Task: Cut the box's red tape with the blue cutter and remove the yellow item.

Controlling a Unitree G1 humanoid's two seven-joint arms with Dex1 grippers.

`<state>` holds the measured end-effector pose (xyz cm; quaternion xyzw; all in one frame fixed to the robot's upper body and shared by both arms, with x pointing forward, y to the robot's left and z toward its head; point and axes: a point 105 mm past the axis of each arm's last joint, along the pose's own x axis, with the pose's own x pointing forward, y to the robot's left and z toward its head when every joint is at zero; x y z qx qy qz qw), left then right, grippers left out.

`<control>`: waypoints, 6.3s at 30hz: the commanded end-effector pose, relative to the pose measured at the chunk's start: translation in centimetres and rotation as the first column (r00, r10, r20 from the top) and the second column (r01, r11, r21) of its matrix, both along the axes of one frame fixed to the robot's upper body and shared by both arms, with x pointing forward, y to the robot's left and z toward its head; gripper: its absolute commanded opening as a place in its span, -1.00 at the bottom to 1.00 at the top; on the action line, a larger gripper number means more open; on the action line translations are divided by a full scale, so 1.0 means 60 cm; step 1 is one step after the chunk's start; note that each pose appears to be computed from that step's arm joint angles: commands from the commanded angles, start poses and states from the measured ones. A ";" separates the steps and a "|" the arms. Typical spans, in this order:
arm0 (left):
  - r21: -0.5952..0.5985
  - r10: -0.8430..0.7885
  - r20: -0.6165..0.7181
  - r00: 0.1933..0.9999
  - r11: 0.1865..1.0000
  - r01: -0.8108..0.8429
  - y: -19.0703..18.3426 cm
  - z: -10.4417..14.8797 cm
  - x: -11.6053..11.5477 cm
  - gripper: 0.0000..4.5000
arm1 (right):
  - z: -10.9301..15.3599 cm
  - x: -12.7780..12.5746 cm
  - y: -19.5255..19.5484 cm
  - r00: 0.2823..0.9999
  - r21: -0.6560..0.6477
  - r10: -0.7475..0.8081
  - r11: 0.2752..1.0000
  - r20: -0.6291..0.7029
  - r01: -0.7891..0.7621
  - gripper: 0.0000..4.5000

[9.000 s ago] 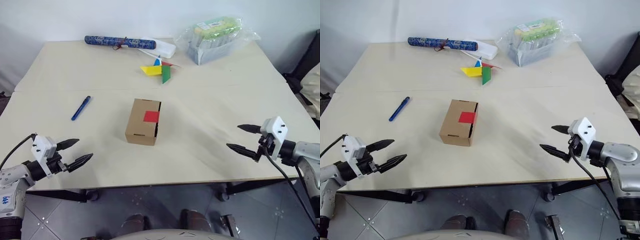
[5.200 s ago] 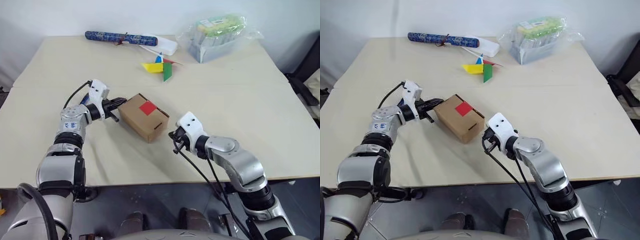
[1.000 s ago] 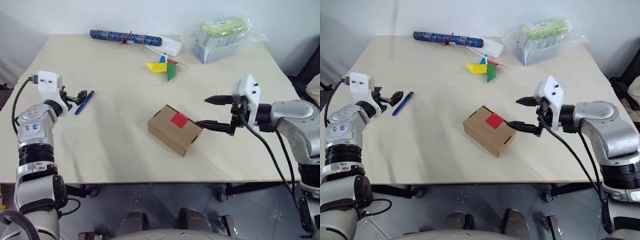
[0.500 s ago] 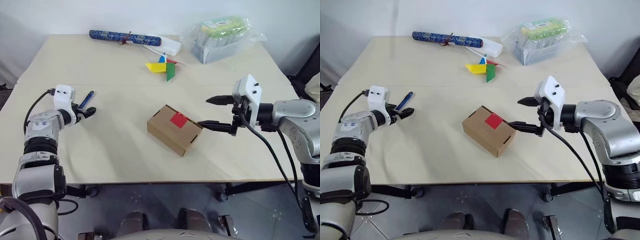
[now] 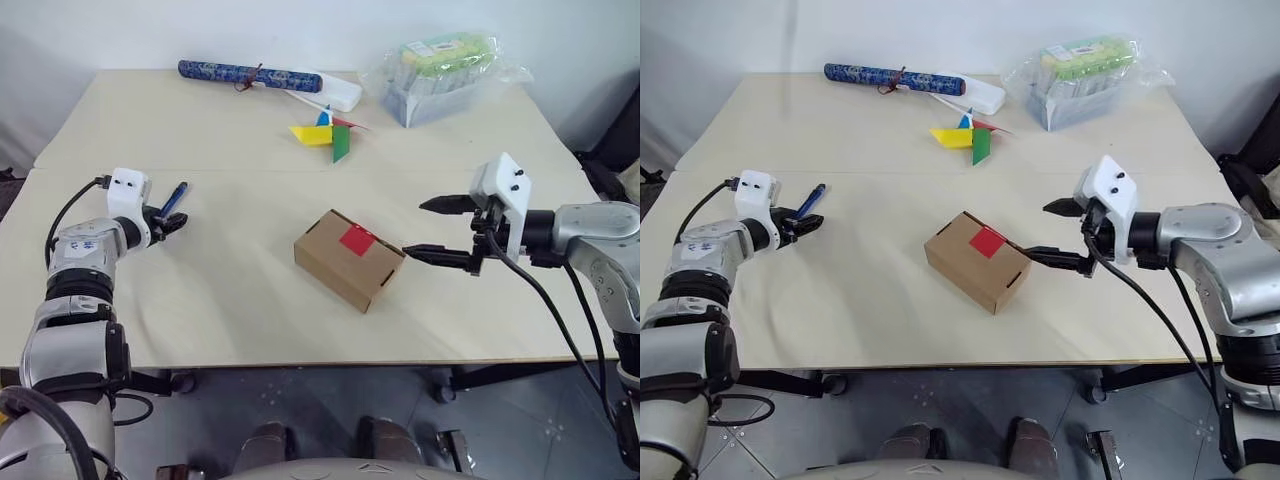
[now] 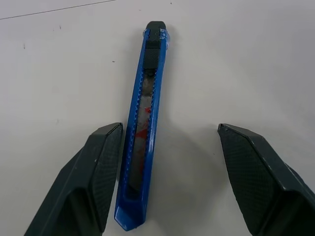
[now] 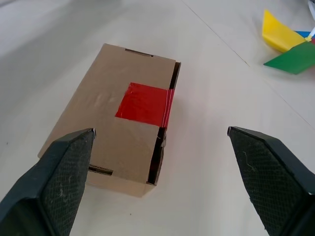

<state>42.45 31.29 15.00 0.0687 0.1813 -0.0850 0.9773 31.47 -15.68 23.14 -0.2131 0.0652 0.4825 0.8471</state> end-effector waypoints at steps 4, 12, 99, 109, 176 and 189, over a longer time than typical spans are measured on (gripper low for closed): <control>0.004 0.061 -0.115 0.992 0.998 -0.061 0.028 -0.027 -0.020 0.45 | 0.029 -0.005 -0.007 0.998 -0.001 -0.006 1.000 0.065 0.006 1.00; -0.049 0.109 -0.156 0.982 0.992 -0.118 0.039 -0.036 -0.029 0.37 | 0.031 -0.003 -0.007 0.998 -0.001 -0.009 1.000 0.069 0.009 1.00; 0.304 -0.851 -0.389 0.351 0.242 0.922 -0.204 -0.081 -0.309 -0.82 | -0.200 -0.093 0.293 0.839 -0.398 0.539 0.789 0.082 -0.468 -0.98; 0.291 -0.852 -0.415 0.319 0.208 0.934 -0.200 -0.080 -0.314 -0.82 | -0.193 -0.089 0.300 0.842 -0.374 0.529 0.806 0.104 -0.459 -0.98; 0.305 -0.820 -0.471 0.326 0.195 0.932 -0.205 -0.092 -0.309 -0.82 | -0.164 -0.100 0.303 0.824 -0.211 0.557 0.821 0.101 -0.530 -0.98; 0.306 -0.820 -0.471 0.325 0.194 0.932 -0.208 -0.090 -0.305 -0.82 | -0.190 -0.105 0.296 0.811 -0.243 0.581 0.798 0.068 -0.552 -0.98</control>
